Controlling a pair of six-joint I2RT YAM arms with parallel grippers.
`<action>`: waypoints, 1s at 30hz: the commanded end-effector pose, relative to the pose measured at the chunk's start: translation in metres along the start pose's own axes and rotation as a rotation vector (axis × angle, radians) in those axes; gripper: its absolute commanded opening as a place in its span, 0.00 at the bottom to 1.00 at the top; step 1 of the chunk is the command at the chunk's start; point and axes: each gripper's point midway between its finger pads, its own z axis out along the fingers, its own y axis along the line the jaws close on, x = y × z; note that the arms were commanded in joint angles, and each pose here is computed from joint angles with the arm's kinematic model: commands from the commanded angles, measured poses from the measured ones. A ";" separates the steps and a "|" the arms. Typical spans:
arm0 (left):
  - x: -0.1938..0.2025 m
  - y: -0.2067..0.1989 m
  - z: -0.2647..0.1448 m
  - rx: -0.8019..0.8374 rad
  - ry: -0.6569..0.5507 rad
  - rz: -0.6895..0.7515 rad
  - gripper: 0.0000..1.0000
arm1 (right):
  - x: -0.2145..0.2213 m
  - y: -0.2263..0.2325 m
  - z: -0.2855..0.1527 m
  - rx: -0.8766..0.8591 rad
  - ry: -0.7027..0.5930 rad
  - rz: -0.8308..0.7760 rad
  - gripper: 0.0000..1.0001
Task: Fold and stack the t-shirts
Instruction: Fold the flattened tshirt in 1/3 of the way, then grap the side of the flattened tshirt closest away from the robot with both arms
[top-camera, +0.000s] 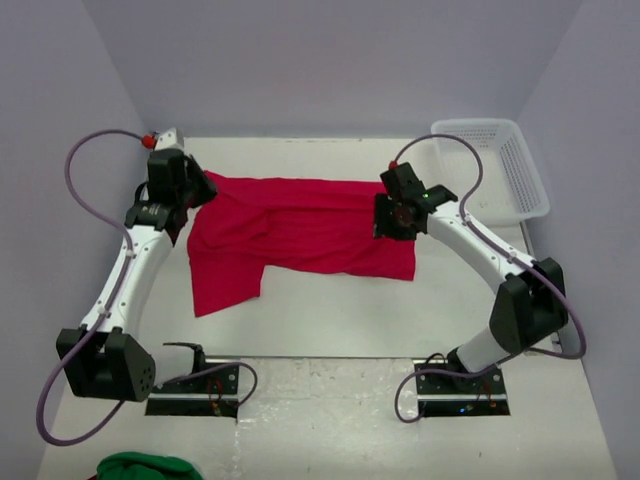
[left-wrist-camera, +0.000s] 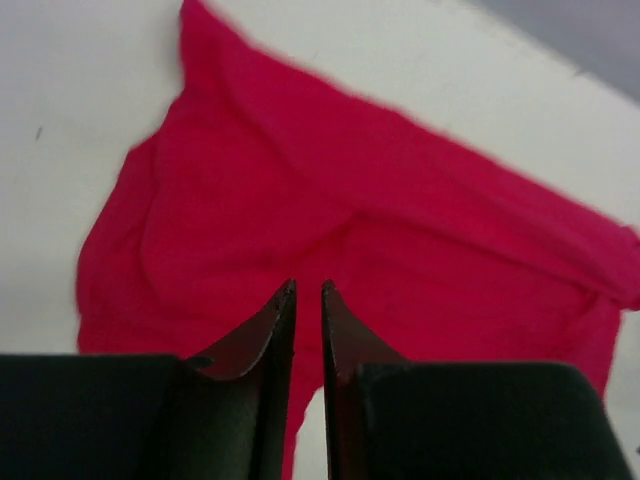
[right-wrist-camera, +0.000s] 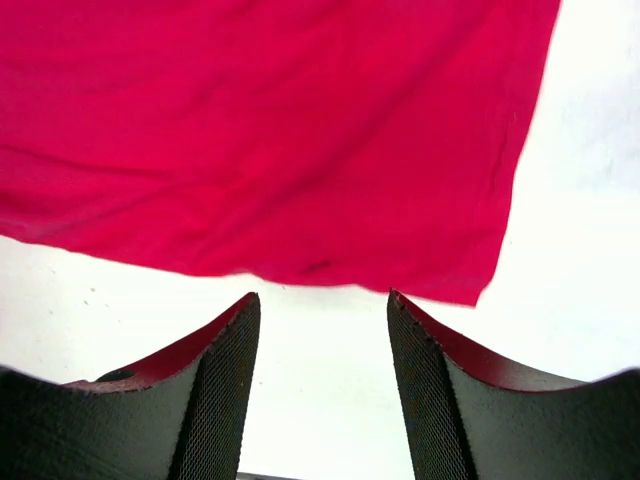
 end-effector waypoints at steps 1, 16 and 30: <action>0.087 0.073 -0.022 -0.262 0.232 0.012 0.18 | 0.009 -0.003 -0.008 -0.018 -0.042 0.113 0.55; 0.147 0.135 -0.070 -0.529 0.467 0.105 0.16 | 0.041 -0.014 -0.010 -0.144 -0.038 0.240 0.55; 0.176 0.160 -0.107 -0.808 0.658 0.079 0.17 | 0.029 0.008 -0.043 -0.334 -0.135 0.154 0.55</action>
